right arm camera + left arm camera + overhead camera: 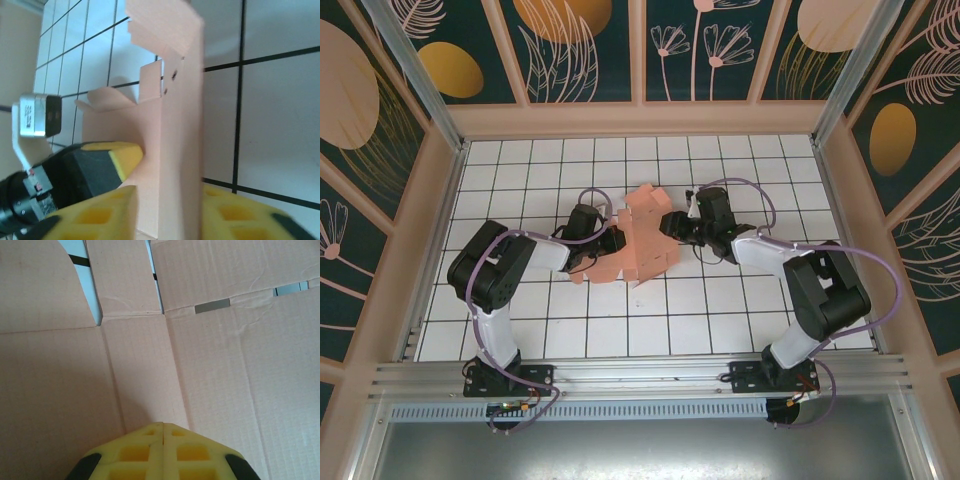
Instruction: Fold the paper box
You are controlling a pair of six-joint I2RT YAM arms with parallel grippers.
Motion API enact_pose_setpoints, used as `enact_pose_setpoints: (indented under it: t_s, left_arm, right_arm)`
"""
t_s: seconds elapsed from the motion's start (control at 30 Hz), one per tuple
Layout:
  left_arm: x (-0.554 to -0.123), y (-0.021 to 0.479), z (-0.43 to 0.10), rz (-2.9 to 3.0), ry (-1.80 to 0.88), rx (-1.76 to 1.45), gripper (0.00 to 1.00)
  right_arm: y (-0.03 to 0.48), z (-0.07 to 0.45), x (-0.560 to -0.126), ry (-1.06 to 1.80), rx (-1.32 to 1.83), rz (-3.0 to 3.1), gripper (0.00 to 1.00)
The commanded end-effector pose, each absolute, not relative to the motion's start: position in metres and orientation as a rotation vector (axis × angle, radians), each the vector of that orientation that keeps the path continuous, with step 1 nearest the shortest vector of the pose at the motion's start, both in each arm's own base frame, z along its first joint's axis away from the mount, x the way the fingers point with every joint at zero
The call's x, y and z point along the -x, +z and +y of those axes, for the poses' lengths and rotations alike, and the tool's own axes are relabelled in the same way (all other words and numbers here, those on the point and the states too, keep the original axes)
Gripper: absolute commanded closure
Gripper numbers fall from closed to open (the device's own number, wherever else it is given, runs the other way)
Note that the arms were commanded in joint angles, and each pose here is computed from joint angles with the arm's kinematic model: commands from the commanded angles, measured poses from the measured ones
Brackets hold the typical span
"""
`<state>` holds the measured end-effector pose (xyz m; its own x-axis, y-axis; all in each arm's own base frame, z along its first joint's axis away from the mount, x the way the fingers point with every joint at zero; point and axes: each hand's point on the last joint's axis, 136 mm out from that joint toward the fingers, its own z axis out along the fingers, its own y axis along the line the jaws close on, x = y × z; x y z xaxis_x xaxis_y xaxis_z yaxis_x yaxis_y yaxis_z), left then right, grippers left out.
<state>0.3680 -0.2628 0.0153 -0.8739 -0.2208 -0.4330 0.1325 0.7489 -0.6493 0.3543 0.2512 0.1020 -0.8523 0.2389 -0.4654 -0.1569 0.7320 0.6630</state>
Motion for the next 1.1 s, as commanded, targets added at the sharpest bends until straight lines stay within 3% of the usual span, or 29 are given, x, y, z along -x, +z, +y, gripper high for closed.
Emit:
enact_pose_setpoints:
  t_s: [0.0,0.1,0.17,0.23,0.53,0.9,1.07]
  left_arm:
    - [-0.301,-0.068,-0.227,2.825,-0.780,0.174,0.94]
    - [-0.302,-0.066,-0.229,2.823,-0.788,0.171,0.91]
    - [-0.303,-0.059,-0.232,2.815,-0.806,0.156,0.81]
    - [-0.309,-0.041,-0.235,2.772,-0.829,0.144,0.62]
    - [-0.344,0.066,-0.209,2.528,-0.675,0.195,0.04]
    - [-0.345,0.072,-0.187,2.495,-0.629,0.266,0.01]
    - [-0.344,0.070,-0.186,2.497,-0.625,0.264,0.01]
  right_arm:
    - [0.091,0.235,-0.362,0.849,-0.130,2.421,0.77]
    - [0.084,0.226,-0.366,0.731,-0.141,2.447,0.91]
    - [0.079,0.220,-0.367,0.640,-0.124,2.469,1.00]
    - [0.076,0.214,-0.369,0.553,-0.097,2.484,1.00]
    - [0.075,0.185,-0.385,0.105,0.166,2.499,1.00]
    - [0.071,0.149,-0.405,-0.734,0.283,2.377,1.00]
    - [0.069,0.151,-0.409,-0.870,0.268,2.315,1.00]
